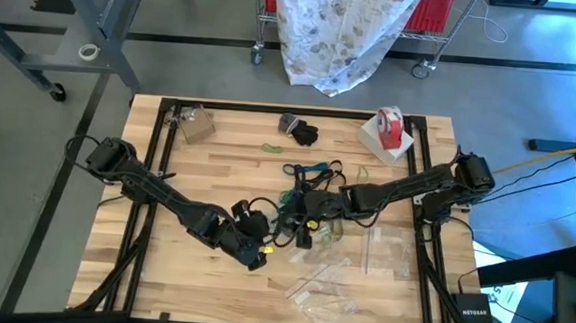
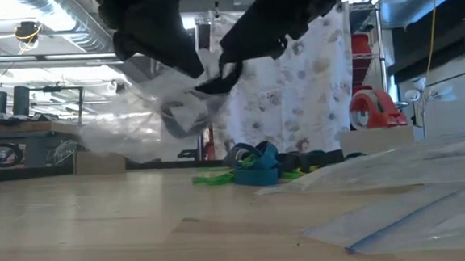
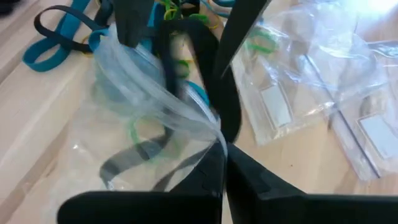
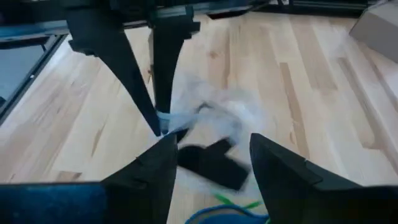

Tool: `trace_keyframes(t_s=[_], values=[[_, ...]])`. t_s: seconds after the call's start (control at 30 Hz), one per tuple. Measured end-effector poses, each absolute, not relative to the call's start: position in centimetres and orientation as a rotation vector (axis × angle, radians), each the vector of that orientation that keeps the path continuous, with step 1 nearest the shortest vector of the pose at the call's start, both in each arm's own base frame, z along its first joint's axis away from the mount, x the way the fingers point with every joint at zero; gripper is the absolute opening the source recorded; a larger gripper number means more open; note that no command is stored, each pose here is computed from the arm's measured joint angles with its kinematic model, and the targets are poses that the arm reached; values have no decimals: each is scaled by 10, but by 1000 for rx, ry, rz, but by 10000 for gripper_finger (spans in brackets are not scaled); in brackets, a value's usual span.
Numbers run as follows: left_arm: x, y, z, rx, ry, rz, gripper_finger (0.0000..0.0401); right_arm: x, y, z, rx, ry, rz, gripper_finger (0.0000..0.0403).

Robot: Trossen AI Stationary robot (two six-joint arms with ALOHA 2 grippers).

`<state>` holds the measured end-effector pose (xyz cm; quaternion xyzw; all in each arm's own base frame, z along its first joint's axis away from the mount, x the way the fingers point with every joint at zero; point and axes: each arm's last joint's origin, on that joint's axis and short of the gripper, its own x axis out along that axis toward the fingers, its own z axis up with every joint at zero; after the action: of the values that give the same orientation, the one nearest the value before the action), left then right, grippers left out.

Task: Sort rubber bands
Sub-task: Put the black rubber band into the transparent zip bag

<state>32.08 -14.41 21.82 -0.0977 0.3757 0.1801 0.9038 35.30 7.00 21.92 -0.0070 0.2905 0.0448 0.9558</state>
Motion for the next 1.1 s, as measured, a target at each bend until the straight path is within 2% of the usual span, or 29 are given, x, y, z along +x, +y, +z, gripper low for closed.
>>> trace_keyframes(t_s=[0.27,0.5,0.67,0.77,0.97,1.1], values=[[322,-145,219,-195,765,365,0,354,69,224,-32,554,44,195],[319,-148,218,-180,775,355,0,323,76,238,-157,706,99,195],[320,-148,219,-185,769,360,0,310,99,226,-240,805,200,195],[320,-146,219,-202,756,382,0,305,115,205,-285,834,239,195],[324,-146,222,-244,705,398,0,307,132,169,-285,808,158,195],[326,-144,223,-244,685,406,0,313,131,154,-207,835,119,195]])
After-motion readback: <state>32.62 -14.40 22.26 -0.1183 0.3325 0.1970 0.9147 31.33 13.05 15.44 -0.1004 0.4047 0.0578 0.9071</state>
